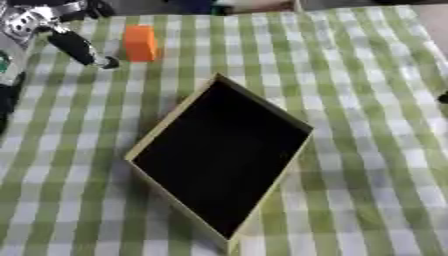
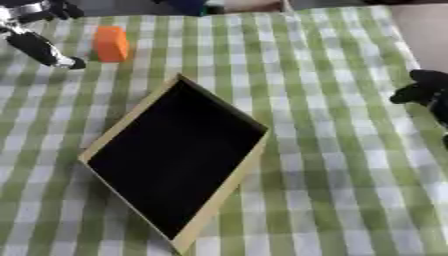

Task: Pick up objects on the table and place them in the box.

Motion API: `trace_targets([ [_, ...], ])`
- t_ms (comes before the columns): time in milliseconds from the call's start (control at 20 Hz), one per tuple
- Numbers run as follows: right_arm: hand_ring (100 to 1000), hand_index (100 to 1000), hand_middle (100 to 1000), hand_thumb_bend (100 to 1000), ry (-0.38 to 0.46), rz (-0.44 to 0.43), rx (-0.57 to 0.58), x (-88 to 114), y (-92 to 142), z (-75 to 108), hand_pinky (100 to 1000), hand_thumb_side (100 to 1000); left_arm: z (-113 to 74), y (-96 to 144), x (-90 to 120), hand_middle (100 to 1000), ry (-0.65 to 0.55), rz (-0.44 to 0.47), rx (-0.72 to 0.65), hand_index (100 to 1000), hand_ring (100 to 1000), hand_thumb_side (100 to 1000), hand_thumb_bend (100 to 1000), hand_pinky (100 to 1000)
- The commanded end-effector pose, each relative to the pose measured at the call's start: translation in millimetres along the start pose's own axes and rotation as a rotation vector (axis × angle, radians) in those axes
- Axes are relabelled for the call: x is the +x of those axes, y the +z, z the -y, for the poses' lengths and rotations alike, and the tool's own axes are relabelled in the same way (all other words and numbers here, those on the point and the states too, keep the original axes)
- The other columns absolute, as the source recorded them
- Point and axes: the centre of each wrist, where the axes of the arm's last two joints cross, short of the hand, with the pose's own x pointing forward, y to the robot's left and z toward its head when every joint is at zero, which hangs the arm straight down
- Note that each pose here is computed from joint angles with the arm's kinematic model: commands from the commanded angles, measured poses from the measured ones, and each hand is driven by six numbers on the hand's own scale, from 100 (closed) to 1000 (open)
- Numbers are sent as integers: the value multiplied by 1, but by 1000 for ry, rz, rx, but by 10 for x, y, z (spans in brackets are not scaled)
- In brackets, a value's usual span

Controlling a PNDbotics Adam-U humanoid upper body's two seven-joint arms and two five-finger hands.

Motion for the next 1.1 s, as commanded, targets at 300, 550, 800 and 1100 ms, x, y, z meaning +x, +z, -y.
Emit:
trace_targets([
  [300, 676, 812, 619, 100, 31, 27, 12, 76, -58, 61, 824, 1000, -288, 119, -69, 846, -13, -5, 83, 912, 898, 188, 536, 902],
  [550, 676, 812, 619, 100, 33, 30, 12, 80, -66, 64, 825, 1000, -350, 139, -74, 846, -12, -2, 91, 914, 898, 184, 526, 901],
  [800, 676, 812, 618, 100, 33, 32, 14, 83, -74, 63, 825, 1000, -345, 149, -119, 850, -3, -24, 87, 911, 904, 166, 507, 903],
  [1100, 676, 812, 618, 100, 34, 32, 13, 86, -80, 65, 825, 1000, -371, 159, -125, 853, 7, -19, 94, 902, 905, 151, 485, 902],
])
